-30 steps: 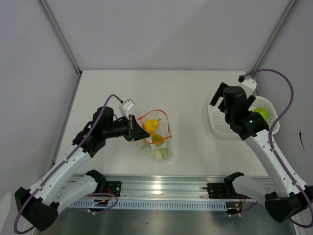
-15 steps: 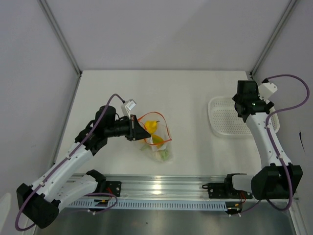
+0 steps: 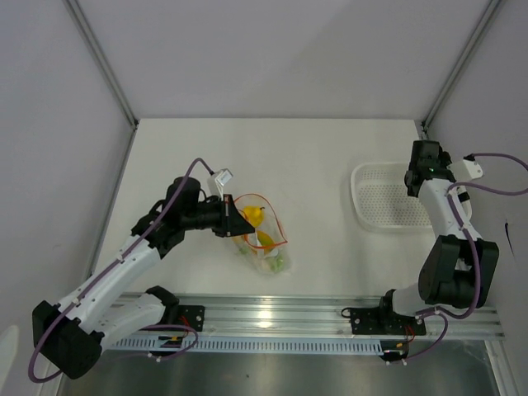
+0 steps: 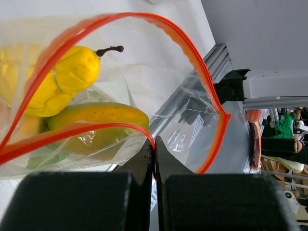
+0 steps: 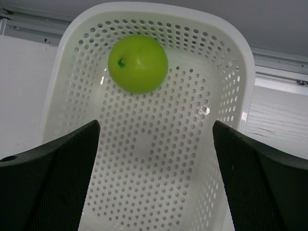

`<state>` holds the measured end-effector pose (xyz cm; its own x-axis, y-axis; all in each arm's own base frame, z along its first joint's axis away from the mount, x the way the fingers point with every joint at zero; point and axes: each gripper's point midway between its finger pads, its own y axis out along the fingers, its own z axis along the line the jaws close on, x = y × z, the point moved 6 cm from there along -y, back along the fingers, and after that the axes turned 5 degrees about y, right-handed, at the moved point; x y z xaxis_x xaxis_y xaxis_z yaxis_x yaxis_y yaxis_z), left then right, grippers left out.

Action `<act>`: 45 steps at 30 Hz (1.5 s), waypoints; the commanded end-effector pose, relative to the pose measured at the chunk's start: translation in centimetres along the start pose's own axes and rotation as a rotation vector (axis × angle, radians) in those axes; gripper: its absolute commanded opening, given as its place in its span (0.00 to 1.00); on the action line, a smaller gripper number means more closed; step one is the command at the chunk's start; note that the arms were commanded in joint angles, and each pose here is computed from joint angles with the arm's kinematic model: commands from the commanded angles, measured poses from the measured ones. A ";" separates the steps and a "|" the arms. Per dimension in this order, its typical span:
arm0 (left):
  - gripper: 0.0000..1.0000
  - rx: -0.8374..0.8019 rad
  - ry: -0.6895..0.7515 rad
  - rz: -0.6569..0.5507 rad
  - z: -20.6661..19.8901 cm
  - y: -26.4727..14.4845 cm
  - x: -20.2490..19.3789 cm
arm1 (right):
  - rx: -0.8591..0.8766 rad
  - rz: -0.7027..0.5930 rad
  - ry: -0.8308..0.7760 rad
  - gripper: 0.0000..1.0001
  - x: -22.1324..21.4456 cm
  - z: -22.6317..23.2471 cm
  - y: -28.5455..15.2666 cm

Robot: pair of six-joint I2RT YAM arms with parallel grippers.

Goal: Place the food in the zip-top bag and seal the zipper
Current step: Pick up the fake fruit from the bin.

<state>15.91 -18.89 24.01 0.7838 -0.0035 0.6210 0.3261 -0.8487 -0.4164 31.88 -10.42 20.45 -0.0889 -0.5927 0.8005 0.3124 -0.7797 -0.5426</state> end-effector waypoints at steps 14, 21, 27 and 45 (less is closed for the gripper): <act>0.01 -0.027 -0.021 -0.061 -0.4 1.3 2.8 | 0.036 0.070 -0.035 0.99 -4.1 1.5 9.6; 0.01 -0.032 -0.022 -0.039 -0.3 1.9 3.1 | 0.010 0.097 -0.058 0.99 -5.3 2.3 11.5; 0.01 -0.026 -0.034 -0.019 0.0 2.3 3.2 | -0.035 0.079 -0.110 0.99 -5.7 2.7 12.9; 0.01 -0.063 -0.021 -0.027 -0.3 2.2 2.9 | -0.104 0.096 -0.082 0.99 -6.2 3.7 14.4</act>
<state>18.75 -20.94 23.62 0.8186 0.0305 0.5736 0.3133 -0.8607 -0.4014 39.40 -16.40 7.75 0.0637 -0.6729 0.7370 0.2221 -0.7104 -0.6678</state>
